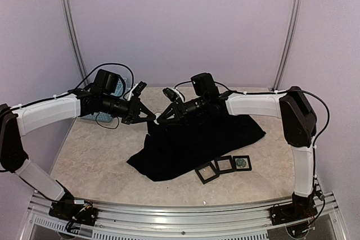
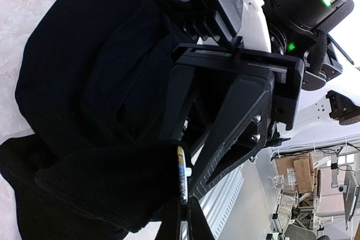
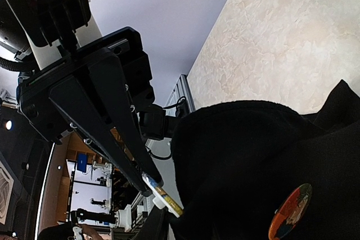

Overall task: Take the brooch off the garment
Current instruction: Open the brooch with the crumpled clothing.

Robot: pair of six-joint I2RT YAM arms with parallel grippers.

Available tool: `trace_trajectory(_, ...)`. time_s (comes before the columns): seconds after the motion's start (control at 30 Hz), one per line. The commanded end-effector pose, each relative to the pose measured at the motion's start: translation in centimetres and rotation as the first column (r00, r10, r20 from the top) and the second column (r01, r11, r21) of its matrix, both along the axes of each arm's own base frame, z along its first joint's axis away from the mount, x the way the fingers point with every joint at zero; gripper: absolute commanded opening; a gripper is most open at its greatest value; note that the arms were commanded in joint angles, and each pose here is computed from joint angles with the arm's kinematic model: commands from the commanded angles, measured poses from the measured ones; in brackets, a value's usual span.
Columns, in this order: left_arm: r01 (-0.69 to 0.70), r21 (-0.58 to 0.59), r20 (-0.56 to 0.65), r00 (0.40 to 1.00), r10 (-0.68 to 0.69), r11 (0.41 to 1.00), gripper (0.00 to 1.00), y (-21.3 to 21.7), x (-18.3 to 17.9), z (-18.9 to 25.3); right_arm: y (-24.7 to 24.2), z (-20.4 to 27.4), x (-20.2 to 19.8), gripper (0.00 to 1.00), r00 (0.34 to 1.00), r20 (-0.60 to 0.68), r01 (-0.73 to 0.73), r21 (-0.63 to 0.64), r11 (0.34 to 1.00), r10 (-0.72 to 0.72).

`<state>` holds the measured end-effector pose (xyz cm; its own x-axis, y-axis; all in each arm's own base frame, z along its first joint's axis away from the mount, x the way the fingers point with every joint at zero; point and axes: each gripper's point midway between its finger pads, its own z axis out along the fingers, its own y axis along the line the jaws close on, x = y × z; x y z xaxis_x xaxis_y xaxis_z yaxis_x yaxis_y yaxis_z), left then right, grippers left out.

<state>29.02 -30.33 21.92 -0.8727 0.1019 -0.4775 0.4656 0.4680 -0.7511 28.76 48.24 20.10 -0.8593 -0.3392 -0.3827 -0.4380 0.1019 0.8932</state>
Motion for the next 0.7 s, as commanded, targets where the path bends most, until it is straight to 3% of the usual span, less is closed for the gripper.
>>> trace_trajectory(0.0, 0.224, -0.163, 0.170, 0.966, -0.196, 0.961, 0.00, -3.9, -2.6, 6.0, 1.6, -3.2, 0.6, 0.22, 0.997, 0.015, 0.070, -0.078, 0.994, -0.069)
trace_trajectory(0.23, 0.186, -0.144, 0.129, 0.977, -0.168, 0.972, 0.00, -3.7, -2.1, 4.9, 1.4, -1.5, 0.1, 0.28, 0.997, 0.052, 0.061, -0.028, 0.998, -0.059)
trace_trajectory(0.47, 0.083, -0.104, 0.028, 0.996, -0.080, 0.991, 0.00, -1.5, -0.7, 2.3, 0.1, 4.1, -1.0, 0.48, 0.976, 0.213, 0.025, 0.101, 0.995, -0.046)
trace_trajectory(0.67, 0.055, -0.087, 0.007, 0.999, -0.054, 0.995, 0.00, -0.8, -0.5, 1.7, -2.5, 7.8, -0.3, 0.56, 0.953, 0.279, 0.065, 0.197, 0.978, -0.120)
